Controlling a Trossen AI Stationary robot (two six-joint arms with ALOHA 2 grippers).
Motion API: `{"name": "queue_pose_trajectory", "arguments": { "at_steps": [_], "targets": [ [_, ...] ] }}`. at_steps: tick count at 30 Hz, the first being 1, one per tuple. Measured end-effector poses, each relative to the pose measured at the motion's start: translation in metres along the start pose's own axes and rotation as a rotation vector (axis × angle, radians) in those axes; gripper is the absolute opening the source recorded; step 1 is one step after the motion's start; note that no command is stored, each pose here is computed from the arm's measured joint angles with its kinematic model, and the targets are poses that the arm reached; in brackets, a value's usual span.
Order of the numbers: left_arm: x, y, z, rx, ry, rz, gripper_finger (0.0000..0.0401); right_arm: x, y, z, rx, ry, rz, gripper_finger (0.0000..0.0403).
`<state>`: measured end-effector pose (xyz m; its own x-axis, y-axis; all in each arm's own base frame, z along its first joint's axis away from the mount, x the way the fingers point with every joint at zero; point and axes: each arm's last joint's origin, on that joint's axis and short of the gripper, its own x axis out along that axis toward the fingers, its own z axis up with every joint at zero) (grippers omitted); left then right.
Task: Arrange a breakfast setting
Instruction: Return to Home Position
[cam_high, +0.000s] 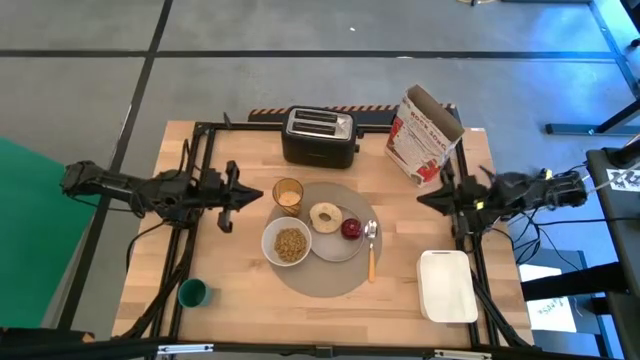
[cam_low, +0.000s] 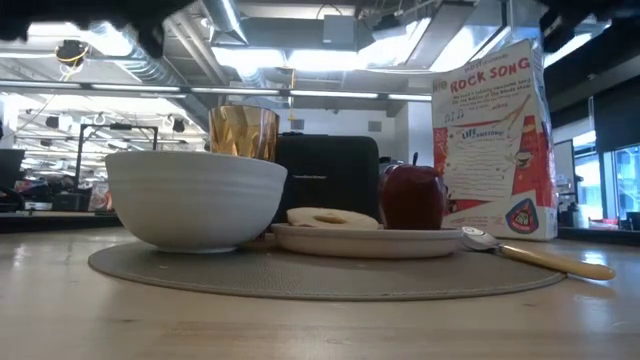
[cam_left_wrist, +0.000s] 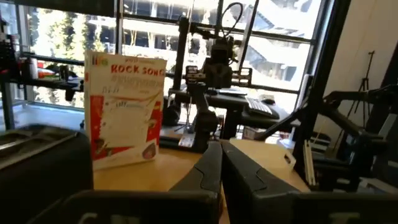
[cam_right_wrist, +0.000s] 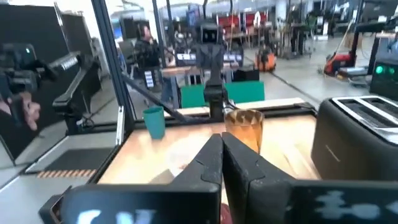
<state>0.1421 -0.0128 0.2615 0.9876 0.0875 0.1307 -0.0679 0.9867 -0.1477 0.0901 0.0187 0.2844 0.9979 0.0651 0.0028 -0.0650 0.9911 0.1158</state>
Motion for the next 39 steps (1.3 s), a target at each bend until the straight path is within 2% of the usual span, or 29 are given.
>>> {"name": "queue_pose_trajectory", "arguments": {
  "at_steps": [3,5,9,11,16,18,22,26,29,33,39],
  "targets": [
    [-0.012,0.005,-0.017,0.004,0.009,-0.003,0.0002,0.013,0.000,-0.023,0.006,-0.057,0.018,0.0000],
    [-0.019,0.007,-0.025,0.055,0.022,-0.015,0.0001,0.020,0.000,-0.035,-0.015,-0.113,0.013,0.0000],
    [-0.034,0.010,-0.030,0.176,0.013,-0.034,0.0001,0.024,-0.007,-0.056,-0.039,-0.131,-0.113,0.0000],
    [-0.042,0.012,-0.031,0.188,0.009,-0.032,0.0001,0.025,-0.011,-0.064,-0.012,-0.116,-0.130,0.0000],
    [-0.064,0.017,-0.029,0.178,-0.029,-0.037,0.0001,0.027,-0.022,-0.068,0.068,-0.089,-0.061,0.0000],
    [-0.064,0.017,-0.031,0.178,0.003,-0.039,0.0001,0.028,-0.028,-0.069,0.076,-0.072,-0.048,0.0000],
    [-0.065,0.016,-0.032,0.180,0.022,-0.085,0.0001,0.027,-0.038,-0.069,0.055,-0.069,-0.060,0.0000],
    [-0.064,0.017,-0.044,0.173,0.115,-0.095,0.0000,0.021,-0.043,-0.069,0.042,-0.096,-0.093,0.0000],
    [-0.065,0.017,-0.042,0.173,0.100,-0.094,0.0000,0.016,-0.042,-0.075,0.050,-0.120,-0.073,0.0000],
    [-0.065,0.018,-0.048,0.183,0.161,-0.082,0.0000,0.010,-0.042,-0.088,0.088,-0.148,-0.065,0.0000],
    [-0.066,0.020,-0.054,0.190,0.225,-0.055,0.0000,0.005,-0.043,-0.099,0.082,-0.172,-0.080,0.0000]
  ]
}}
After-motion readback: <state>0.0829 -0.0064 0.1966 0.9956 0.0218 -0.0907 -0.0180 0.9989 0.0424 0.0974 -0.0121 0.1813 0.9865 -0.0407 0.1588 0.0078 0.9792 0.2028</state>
